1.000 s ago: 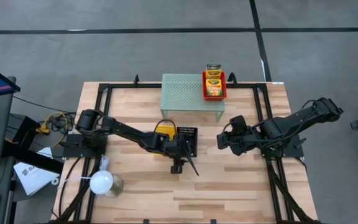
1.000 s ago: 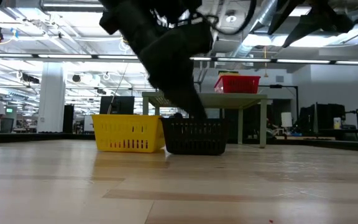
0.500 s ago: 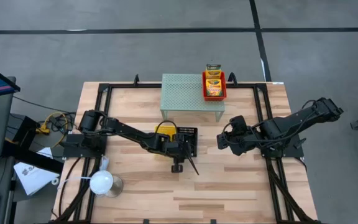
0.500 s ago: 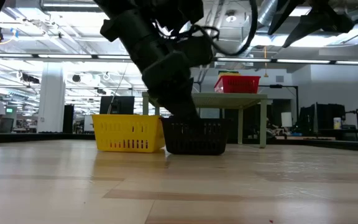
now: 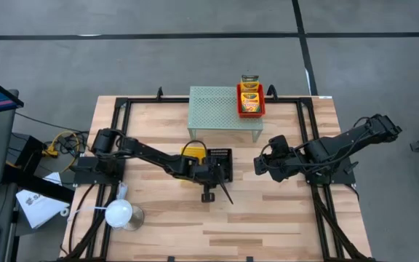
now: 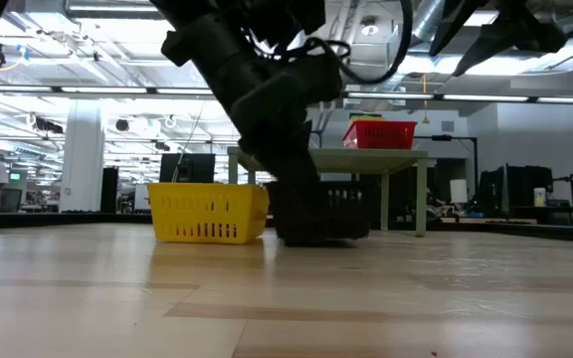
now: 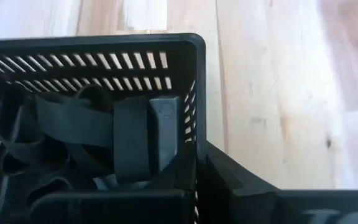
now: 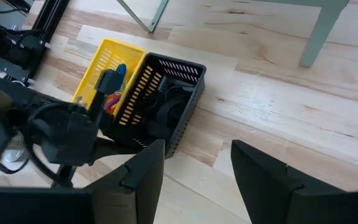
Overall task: Pick & Place Office Desk Supplies
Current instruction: Put the black bin on the shelf
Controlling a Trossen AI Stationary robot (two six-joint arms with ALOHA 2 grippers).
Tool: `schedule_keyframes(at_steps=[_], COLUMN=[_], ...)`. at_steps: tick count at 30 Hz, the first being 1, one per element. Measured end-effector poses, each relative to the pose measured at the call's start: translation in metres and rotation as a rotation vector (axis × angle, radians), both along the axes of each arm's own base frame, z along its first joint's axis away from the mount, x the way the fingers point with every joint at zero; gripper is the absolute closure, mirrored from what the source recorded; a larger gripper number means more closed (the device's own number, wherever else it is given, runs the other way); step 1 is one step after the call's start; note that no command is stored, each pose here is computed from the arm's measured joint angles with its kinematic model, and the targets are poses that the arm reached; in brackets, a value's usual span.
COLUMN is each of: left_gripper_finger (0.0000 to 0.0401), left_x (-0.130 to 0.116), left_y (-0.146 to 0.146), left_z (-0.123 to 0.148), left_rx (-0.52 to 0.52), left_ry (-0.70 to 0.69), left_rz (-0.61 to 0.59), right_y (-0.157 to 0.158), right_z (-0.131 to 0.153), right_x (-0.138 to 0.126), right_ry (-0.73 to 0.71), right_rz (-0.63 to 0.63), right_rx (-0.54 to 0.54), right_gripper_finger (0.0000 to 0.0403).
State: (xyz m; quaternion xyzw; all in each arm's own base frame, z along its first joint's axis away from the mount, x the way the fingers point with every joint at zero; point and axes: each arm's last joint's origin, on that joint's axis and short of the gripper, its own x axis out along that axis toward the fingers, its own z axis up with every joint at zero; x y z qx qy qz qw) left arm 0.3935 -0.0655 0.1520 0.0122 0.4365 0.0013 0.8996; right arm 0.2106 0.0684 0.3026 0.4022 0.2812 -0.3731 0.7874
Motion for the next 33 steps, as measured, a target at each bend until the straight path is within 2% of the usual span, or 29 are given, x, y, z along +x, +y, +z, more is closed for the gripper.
schedule_keyframes(at_steps=[8, 18, 26, 33], left_gripper_finger=[0.04, 0.04, 0.0401, 0.0401], left_x=[-0.002, -0.021, -0.048, -0.064], left_y=[-0.012, -0.032, -0.039, -0.028], left_z=[0.026, 0.069, 0.12, 0.153], left_rx=[-0.009, 0.052, 0.091, 0.147], left_ry=[-0.086, -0.124, -0.152, -0.153], left_rz=[-0.045, -0.134, -0.092, -0.061], right_y=[0.0, 0.0, -0.001, -0.001], right_z=[0.0, 0.0, 0.0, 0.0], right_x=[0.0, -0.001, -0.001, -0.001], right_ry=[0.006, 0.01, 0.002, -0.009], right_rz=[0.003, -0.002, -0.015, -0.032], right_rx=[-0.002, -0.007, -0.012, -0.018], right_gripper_finger=[0.022, 0.022, 0.022, 0.022])
